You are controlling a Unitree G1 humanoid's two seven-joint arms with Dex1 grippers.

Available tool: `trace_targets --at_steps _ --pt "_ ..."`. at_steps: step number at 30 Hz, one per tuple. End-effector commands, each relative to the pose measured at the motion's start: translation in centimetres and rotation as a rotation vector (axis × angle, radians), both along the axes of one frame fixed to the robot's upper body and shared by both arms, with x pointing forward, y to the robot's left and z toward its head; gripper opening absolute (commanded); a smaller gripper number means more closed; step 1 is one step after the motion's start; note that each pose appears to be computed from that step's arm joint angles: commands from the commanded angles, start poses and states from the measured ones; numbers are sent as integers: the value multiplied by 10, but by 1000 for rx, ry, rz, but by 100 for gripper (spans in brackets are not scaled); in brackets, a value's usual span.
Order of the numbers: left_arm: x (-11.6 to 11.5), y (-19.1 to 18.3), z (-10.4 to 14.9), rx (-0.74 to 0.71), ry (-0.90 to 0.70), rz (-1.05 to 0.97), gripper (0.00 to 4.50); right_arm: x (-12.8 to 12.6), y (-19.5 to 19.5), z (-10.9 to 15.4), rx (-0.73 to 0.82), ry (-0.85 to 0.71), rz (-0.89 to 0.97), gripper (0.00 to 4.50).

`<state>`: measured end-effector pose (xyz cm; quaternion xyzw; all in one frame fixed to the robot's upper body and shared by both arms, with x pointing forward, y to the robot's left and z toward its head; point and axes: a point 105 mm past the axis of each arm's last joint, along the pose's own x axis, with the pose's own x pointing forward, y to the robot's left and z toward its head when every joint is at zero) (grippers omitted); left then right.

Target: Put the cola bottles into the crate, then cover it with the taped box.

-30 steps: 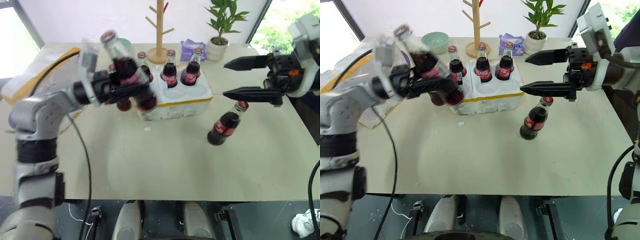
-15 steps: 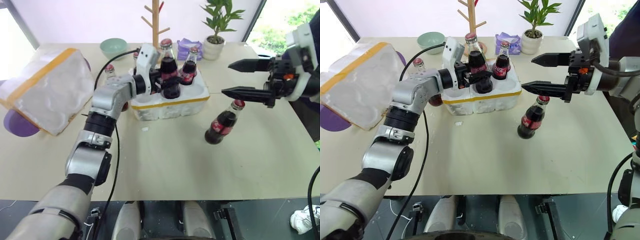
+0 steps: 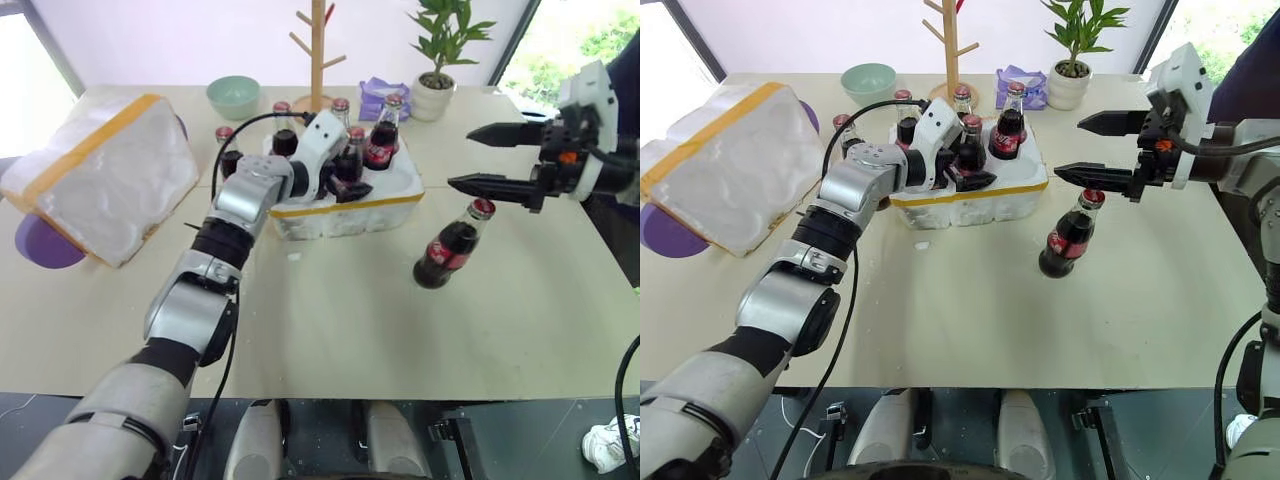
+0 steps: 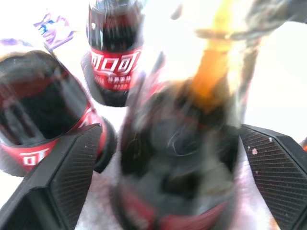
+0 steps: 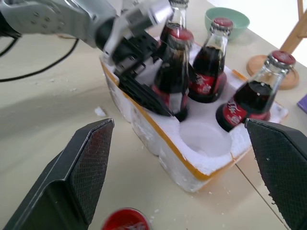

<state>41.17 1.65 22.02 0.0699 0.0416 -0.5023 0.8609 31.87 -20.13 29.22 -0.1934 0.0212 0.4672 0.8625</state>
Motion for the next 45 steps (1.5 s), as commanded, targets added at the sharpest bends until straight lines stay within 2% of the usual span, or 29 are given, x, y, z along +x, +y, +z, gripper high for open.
trace_targets --at_steps 1,6,9,13,17,21,26,29,36,44,45 --pt "-46 28 63 -259 -77 -215 447 -2 1 13 -3 -57 9 450" --pt "-75 93 78 -331 -64 -192 447 -7 2 13 6 -47 34 450" --pt "-84 138 66 -258 -61 -79 447 -17 13 18 36 -33 106 450" --pt "-81 193 39 -106 -49 141 447 -39 33 19 22 -10 243 450" --pt "-68 217 23 14 -103 276 447 -40 39 18 18 -13 258 450" --pt "-44 220 17 -5 -148 360 447 -35 41 19 31 -24 249 450" --pt "-21 209 -14 -3 -106 338 447 -33 46 23 71 -34 255 450" --pt "-12 202 -23 28 -109 321 447 -32 48 22 71 -35 253 450" --pt "11 193 -24 11 -113 331 447 -30 49 17 86 -30 243 450" --pt "20 183 -25 -7 -100 315 447 -32 48 16 89 -29 233 450" --pt "21 184 -25 -6 -97 318 423 -31 48 17 91 -33 228 450"
